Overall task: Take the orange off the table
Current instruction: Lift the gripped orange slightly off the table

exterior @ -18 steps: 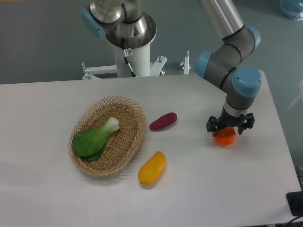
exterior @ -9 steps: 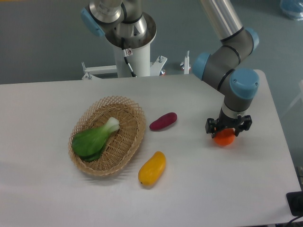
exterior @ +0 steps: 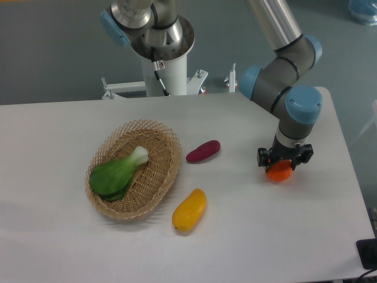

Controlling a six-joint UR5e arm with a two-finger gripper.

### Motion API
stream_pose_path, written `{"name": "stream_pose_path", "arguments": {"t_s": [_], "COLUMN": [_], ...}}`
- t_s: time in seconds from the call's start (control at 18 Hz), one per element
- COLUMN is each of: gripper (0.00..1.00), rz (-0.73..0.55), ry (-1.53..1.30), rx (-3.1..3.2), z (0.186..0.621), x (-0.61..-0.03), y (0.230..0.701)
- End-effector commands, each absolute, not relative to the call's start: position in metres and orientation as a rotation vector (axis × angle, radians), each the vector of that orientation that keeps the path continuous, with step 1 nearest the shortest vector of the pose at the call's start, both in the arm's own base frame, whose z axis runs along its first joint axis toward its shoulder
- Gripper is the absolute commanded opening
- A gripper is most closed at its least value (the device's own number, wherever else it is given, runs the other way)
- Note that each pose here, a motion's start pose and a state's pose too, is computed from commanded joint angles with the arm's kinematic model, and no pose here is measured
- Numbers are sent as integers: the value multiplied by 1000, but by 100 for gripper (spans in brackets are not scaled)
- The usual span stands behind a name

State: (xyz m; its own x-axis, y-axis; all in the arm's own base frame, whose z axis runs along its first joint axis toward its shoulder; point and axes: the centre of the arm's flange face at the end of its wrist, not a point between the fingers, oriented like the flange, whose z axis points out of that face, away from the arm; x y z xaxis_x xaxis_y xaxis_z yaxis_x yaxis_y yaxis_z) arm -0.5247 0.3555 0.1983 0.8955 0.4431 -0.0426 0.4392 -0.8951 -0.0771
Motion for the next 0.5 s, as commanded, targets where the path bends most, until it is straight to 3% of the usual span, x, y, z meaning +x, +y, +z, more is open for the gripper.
{"name": "stream_pose_path", "arguments": {"t_s": [0.5], "gripper": [70], "rz": [97], "ry": [-692], "rx": [-2993], "z": [201], "x": [-525], "y": [356]}}
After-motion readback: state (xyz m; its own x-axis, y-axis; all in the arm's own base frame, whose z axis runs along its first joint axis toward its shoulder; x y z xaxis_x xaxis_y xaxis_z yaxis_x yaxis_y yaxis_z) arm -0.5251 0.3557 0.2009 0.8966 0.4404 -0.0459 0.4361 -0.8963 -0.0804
